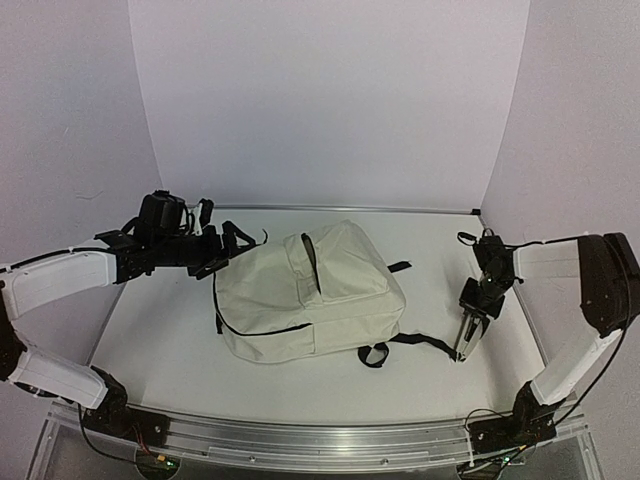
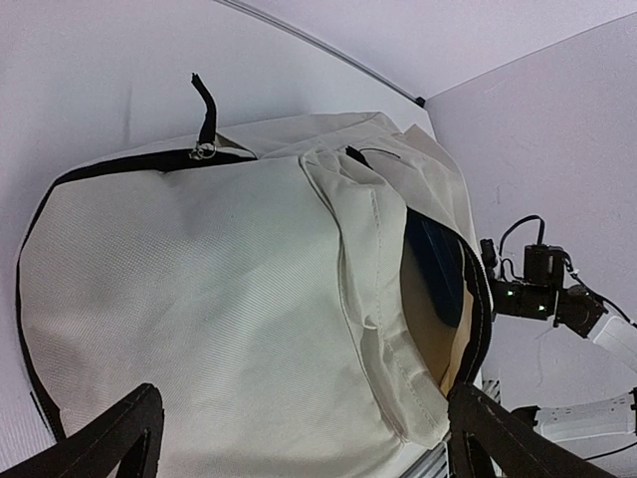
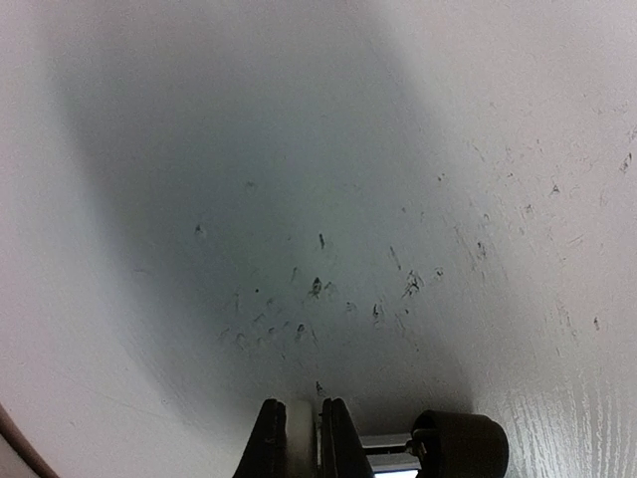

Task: Pack the student bag
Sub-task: Pick up the stationery from the center of the board.

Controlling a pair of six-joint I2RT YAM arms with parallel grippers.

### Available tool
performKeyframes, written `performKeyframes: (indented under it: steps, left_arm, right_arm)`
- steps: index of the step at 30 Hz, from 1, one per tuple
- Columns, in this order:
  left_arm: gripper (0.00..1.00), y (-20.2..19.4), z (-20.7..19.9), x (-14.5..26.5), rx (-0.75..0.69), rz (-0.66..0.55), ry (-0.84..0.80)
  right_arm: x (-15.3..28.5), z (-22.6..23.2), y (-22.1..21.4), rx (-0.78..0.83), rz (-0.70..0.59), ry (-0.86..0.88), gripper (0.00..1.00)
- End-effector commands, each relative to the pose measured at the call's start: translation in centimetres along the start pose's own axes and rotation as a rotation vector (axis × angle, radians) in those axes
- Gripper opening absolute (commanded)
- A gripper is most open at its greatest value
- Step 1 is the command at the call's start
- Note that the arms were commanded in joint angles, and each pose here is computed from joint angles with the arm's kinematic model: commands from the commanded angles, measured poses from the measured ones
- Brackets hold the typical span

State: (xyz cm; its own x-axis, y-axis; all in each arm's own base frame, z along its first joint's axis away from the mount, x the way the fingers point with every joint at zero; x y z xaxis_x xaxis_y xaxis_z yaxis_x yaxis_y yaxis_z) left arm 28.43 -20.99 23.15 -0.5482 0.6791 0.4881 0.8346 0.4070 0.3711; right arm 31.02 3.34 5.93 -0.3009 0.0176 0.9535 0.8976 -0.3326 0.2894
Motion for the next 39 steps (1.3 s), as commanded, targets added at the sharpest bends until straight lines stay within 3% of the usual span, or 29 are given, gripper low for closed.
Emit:
performKeyframes:
  steps: [1, 11, 20, 24, 29, 39]
  left_arm:
    - [1.00, 0.9, -3.0, 1.7, -0.073, -0.033, -0.118]
    - [0.98, 0.7, -8.0, 3.0, -0.181, 0.002, -0.291]
    - [0.98, -3.6, -15.5, 1.9, -0.353, 0.147, -0.546]
    - [0.98, -5.4, -17.7, 1.6, -0.397, 0.246, -0.697]
    - [0.98, -7.2, -19.4, 1.0, -0.445, 0.318, -0.766]
    - [1.00, -8.2, -20.8, 1.4, -0.455, 0.352, -0.880]
  right_arm:
    - [3.2, 1.4, 2.0, -0.015, -0.103, 0.085, 0.00]
    - [18.5, 5.8, 6.4, 0.020, -0.442, 0.428, 0.00]
    - [30.8, 14.4, 4.7, 0.216, -0.617, 0.839, 0.00]
    - [34.1, 18.6, 2.5, 0.301, -0.627, 1.029, 0.00]
    - [36.9, 23.4, -0.4, 0.406, -0.599, 1.198, 0.00]
    - [41.4, 29.8, -5.6, 0.516, -0.535, 1.494, 0.00]
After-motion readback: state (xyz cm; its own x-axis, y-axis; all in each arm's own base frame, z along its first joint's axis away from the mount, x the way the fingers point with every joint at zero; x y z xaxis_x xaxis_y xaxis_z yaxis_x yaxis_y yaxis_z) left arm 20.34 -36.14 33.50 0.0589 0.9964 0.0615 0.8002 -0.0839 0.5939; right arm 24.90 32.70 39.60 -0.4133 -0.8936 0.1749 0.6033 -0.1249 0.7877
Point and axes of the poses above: each gripper's point midway between its finger pads, its own x axis back along the fingers, its own z axis along the line the jaws close on, y = z × x, the point moved 5 cm from there along x, back along the fingers, and after that the axes turned 11 degrees about x, right-handed, at the moved point
